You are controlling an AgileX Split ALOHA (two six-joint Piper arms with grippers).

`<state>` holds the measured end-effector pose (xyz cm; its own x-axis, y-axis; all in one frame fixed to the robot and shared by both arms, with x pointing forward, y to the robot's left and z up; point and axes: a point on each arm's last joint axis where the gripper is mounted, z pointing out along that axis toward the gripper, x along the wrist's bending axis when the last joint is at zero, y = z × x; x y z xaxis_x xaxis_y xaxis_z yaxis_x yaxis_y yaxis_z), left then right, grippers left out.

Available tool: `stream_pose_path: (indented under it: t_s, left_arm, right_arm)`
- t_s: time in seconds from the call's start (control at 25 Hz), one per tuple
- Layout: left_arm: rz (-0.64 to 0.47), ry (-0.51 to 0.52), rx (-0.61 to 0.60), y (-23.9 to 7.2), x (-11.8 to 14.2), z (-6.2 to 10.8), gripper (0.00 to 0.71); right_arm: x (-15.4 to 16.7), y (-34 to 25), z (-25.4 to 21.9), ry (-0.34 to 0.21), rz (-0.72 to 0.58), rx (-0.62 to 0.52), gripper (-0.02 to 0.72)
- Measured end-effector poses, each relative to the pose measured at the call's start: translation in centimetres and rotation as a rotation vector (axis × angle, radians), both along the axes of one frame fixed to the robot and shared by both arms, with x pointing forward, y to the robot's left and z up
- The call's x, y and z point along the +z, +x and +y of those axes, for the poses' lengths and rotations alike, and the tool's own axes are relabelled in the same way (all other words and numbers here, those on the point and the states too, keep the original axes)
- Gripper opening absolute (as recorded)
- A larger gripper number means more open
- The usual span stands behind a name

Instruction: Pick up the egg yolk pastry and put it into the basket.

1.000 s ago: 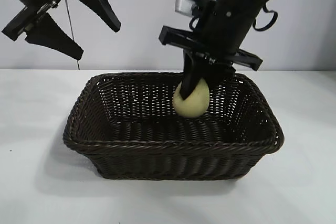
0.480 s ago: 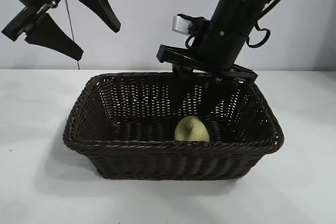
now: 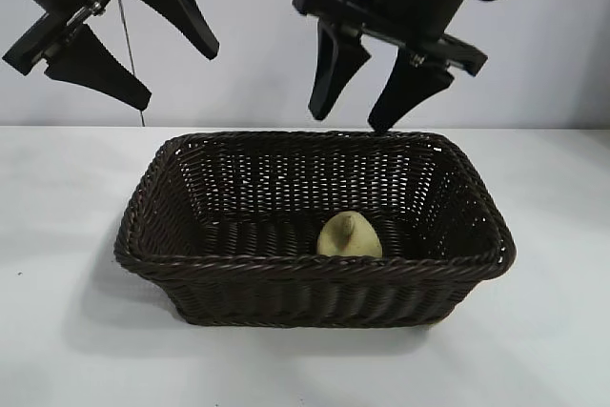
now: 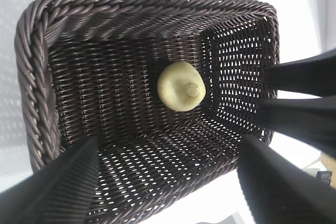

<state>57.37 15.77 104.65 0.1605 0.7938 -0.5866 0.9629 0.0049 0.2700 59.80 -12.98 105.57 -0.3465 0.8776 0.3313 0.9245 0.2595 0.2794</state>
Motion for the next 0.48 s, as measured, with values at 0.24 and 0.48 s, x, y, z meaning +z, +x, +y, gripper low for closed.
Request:
stream_pose_path:
  t_s: [0.24,0.48]
  left_arm:
    - [0.001,0.000,0.000,0.0,0.0,0.0,0.535]
    - [0.002,0.000,-0.002,0.0,0.0,0.0,0.535]
  right_arm:
    - [0.7,0.7,-3.9,-0.028,0.045,-0.052,0.454]
    - [1.1,1.2,-6.2,-0.033,0.035,-0.096,0.454]
